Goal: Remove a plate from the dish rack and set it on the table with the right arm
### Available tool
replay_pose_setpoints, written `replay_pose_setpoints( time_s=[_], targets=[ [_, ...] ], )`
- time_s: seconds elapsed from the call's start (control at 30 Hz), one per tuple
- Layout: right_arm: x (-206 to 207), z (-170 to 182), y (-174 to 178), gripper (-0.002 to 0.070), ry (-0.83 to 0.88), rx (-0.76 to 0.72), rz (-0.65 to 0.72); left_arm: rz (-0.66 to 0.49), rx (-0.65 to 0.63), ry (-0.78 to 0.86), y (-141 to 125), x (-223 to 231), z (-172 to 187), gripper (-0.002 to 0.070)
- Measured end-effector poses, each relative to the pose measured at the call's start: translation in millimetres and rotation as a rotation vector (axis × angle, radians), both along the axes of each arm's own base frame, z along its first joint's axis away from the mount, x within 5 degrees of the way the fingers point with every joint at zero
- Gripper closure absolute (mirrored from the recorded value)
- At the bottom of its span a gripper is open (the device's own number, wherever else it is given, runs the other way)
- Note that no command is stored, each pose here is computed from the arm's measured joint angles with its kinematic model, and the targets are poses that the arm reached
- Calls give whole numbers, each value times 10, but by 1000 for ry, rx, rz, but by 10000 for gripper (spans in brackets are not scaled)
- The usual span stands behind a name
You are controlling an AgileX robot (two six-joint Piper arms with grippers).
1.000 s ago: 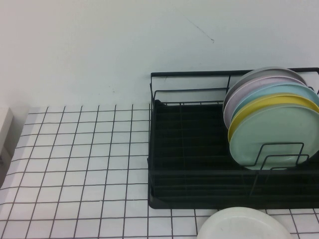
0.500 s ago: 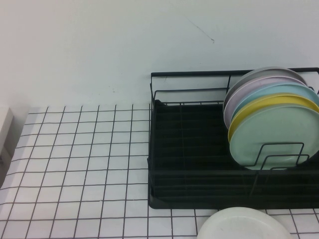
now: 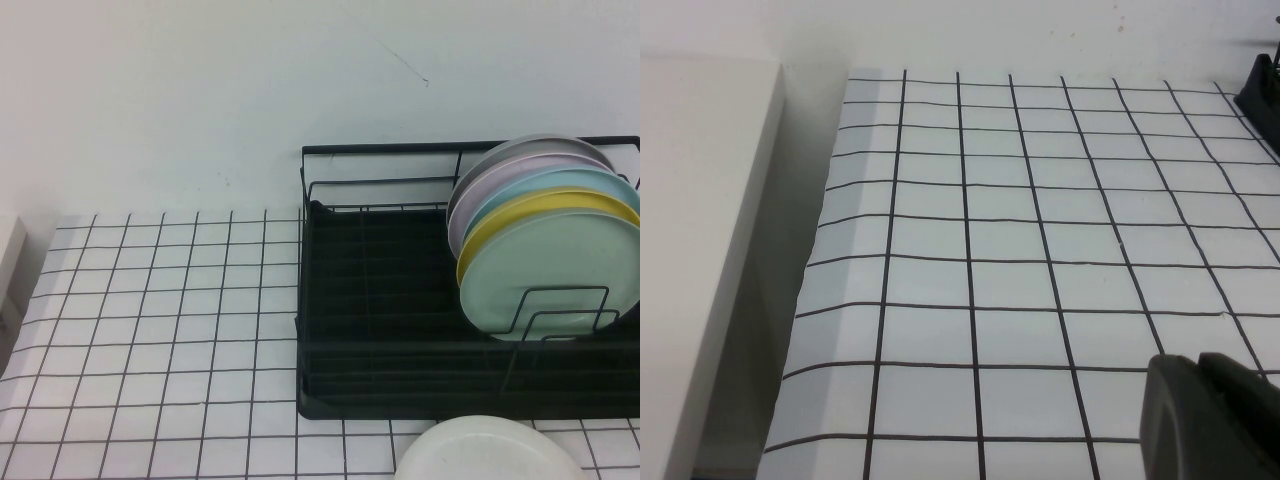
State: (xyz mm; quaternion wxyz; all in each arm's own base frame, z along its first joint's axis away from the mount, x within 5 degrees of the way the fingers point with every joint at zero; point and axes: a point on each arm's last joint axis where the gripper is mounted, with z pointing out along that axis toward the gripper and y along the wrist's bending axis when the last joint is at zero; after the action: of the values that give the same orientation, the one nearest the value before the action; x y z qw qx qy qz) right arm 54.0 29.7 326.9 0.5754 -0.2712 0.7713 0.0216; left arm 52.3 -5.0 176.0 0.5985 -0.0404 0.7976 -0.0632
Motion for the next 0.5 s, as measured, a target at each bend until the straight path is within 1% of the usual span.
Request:
replay_pose_setpoints(
  time_s=[0.1,0.27,0.37,0.5],
  targets=[
    [89,-269,-74,678,-79,14,-99,0,0,0,0,0,0,678],
    [38,-648,-269,678,-212,17,-345,0,0,0,0,0,0,678],
    [11,-928,-331,678,-192,24,-444,0,0,0,0,0,0,678],
    [8,-1355,-353,678,-111,50,-490,0,0,0,0,0,0,678]
  ],
)
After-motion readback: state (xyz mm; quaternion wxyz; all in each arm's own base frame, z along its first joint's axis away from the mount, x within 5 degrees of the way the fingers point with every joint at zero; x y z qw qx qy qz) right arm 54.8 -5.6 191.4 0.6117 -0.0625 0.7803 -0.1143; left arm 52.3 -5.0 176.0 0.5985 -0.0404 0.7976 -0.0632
